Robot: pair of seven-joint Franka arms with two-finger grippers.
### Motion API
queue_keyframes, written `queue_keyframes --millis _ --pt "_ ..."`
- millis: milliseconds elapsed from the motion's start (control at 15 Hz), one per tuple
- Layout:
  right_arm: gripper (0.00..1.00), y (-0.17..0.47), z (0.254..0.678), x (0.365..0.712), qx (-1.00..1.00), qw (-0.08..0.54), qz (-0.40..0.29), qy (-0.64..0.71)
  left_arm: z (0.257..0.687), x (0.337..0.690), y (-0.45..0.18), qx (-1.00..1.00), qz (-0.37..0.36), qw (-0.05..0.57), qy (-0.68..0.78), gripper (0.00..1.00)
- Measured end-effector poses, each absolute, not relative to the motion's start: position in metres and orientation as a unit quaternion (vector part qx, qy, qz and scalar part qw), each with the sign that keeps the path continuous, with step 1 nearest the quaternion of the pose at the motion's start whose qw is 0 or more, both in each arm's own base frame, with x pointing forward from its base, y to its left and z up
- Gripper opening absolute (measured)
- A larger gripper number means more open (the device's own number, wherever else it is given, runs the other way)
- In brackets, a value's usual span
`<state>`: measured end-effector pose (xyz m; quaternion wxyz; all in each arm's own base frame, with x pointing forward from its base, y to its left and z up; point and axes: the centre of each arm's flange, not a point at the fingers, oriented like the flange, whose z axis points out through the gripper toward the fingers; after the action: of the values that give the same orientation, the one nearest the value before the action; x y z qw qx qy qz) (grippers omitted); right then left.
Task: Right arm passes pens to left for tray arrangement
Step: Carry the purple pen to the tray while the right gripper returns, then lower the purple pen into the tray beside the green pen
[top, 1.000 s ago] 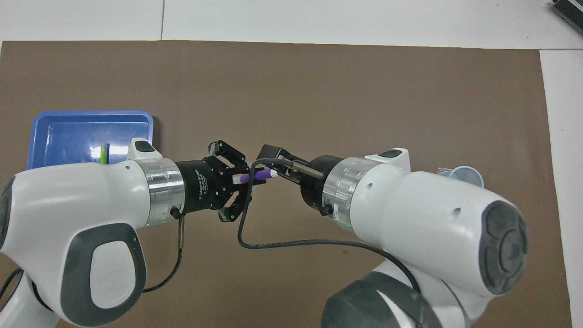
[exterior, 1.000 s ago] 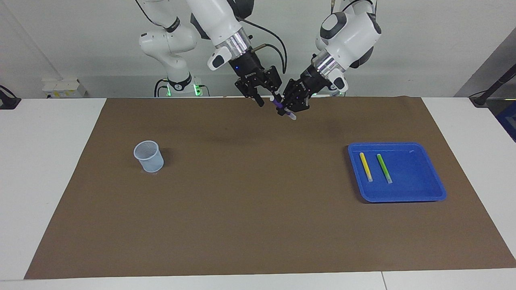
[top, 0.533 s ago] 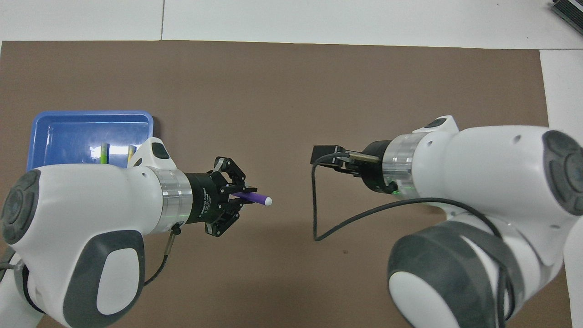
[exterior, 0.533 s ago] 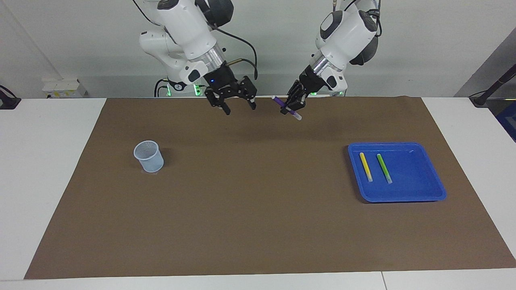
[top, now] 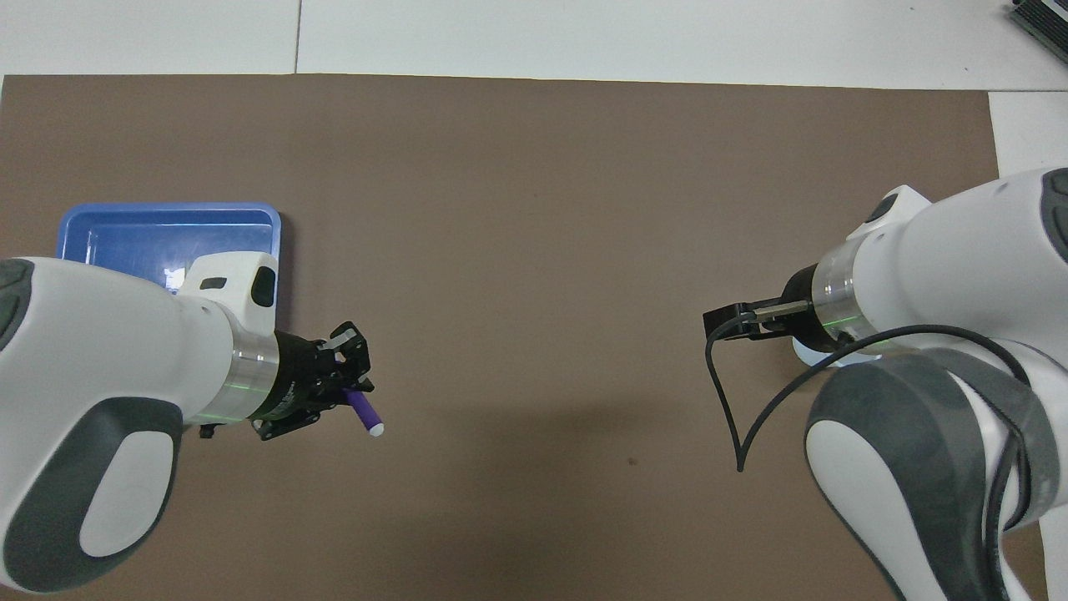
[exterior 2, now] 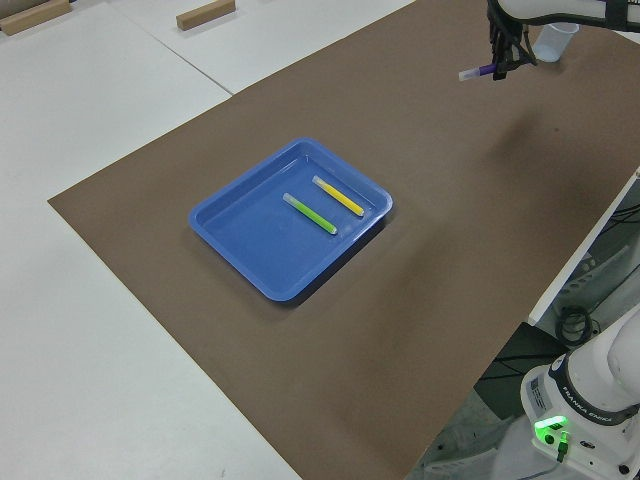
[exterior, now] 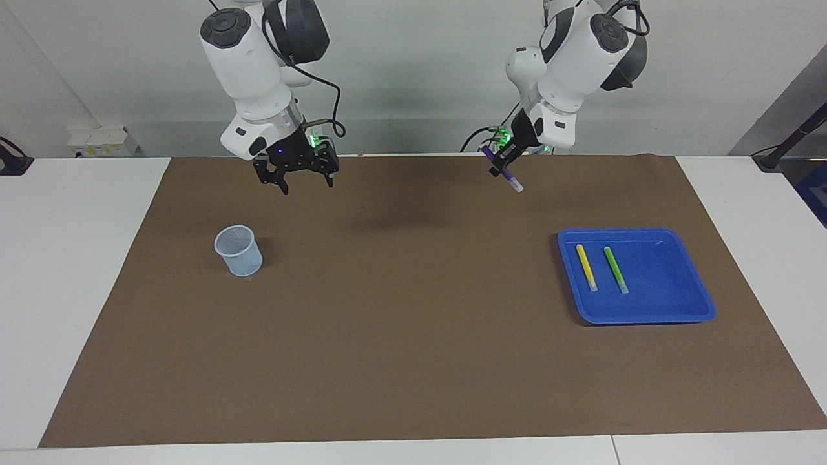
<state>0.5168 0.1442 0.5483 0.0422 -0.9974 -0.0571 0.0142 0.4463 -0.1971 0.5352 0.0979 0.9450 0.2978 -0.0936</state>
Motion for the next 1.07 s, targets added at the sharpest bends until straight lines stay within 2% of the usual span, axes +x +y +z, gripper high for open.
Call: queue_keyframes --millis 200,600,800,1067 --pt "1.00 0.128 0.549 0.526 -0.997 0.023 0.019 -0.073 0.532 0.455 -0.149 0.975 -0.088 0.056 0.198 0.18" --pt "1.00 0.115 0.539 0.578 -0.996 0.035 0.038 -0.072 0.533 0.472 -0.041 0.994 -0.077 0.026 0.078 0.18" --pt "1.00 0.122 0.548 0.575 -0.996 0.031 0.038 -0.080 0.533 0.474 -0.001 0.996 -0.072 0.015 0.047 0.18" --pt "1.00 0.138 0.552 0.546 -0.994 0.015 0.050 -0.095 0.528 0.481 0.037 0.998 -0.058 -0.004 0.021 0.18"
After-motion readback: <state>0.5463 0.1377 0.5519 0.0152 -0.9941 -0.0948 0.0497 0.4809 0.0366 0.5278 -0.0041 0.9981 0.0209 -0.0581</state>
